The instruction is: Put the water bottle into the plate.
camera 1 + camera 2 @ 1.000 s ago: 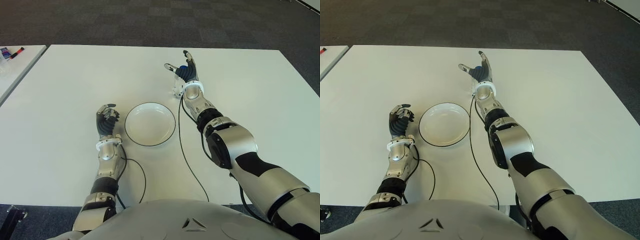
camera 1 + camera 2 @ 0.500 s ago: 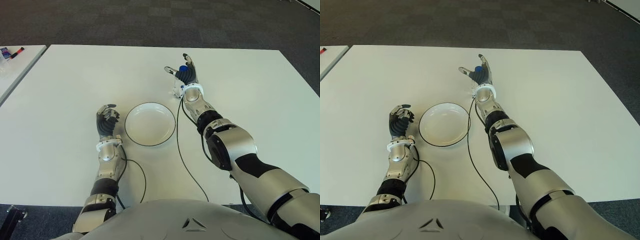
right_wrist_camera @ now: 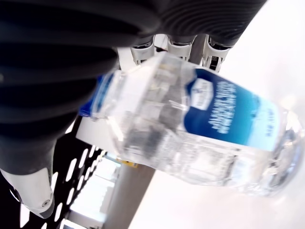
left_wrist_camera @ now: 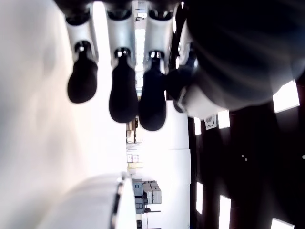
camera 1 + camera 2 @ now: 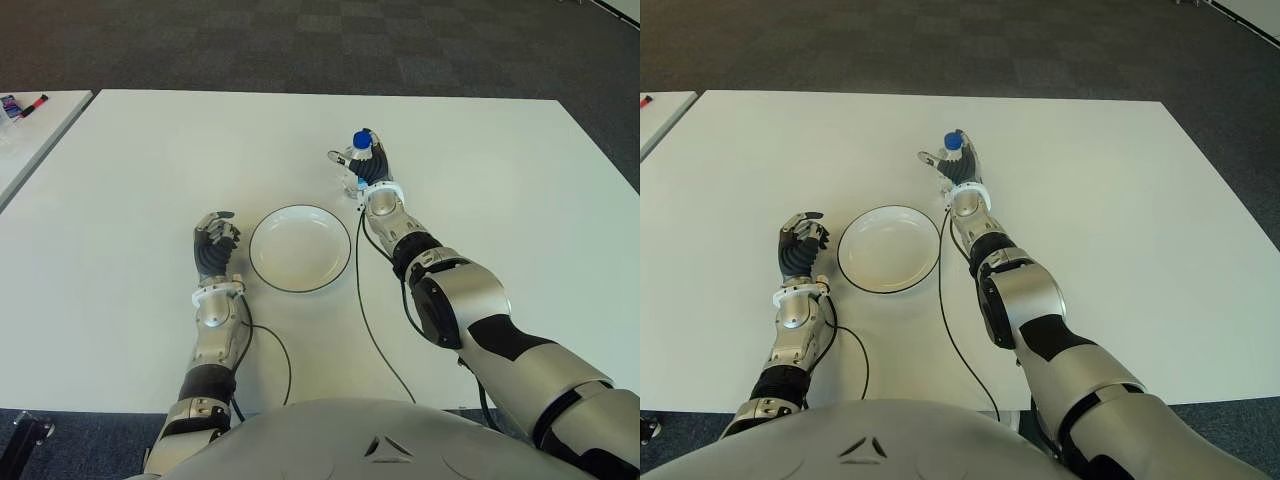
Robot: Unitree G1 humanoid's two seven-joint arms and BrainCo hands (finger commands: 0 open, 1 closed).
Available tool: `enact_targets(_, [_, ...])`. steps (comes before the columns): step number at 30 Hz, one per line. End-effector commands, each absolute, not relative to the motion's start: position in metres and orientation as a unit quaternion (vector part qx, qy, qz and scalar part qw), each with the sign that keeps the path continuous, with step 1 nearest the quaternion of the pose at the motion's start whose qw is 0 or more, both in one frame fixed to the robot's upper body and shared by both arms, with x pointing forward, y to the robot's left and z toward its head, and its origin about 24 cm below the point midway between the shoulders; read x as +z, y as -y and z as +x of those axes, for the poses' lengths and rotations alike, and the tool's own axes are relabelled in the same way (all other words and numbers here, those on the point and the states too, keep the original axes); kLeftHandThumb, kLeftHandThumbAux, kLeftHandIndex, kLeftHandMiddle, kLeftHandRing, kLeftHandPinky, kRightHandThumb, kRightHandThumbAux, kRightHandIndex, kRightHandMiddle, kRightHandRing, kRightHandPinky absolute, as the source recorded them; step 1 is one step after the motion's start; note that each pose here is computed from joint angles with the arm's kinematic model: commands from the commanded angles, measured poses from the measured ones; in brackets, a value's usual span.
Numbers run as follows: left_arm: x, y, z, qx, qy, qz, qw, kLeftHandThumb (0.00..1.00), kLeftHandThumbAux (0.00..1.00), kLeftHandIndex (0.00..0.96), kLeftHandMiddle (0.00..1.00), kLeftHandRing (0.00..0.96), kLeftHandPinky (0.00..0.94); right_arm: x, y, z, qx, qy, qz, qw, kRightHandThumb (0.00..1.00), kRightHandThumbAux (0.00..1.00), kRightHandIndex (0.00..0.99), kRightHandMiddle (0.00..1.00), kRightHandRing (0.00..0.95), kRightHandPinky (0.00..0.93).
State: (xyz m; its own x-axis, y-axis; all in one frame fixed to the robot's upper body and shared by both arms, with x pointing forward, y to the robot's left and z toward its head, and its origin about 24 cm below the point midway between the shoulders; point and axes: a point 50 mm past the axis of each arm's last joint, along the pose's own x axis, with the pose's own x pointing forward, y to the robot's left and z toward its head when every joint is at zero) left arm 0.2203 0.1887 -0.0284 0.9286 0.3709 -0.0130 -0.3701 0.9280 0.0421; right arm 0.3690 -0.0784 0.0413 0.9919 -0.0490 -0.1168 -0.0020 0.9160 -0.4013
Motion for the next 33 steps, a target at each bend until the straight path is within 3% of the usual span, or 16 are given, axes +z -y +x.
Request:
enact_targets(1, [-0.029,-0.188,0.217,0.189,-0.022,0.029,0.981,0.693,0.718,0.436,0.716,0.705,0.698,0.032,0.073,0.363,-0.005,-0.08,-0.204,0.976,0.24,0.636,0.052,0.038,0.049,0.097])
enact_targets(33, [-0.03,-0.193,0.21,0.2,-0.038,0.036,0.978,0.694,0.717,0.437,0.723,0.71,0.711,0.022,0.06,0.352,0.039,-0.064,-0.194,0.978,0.237,0.646,0.039,0.05,0.073,0.129])
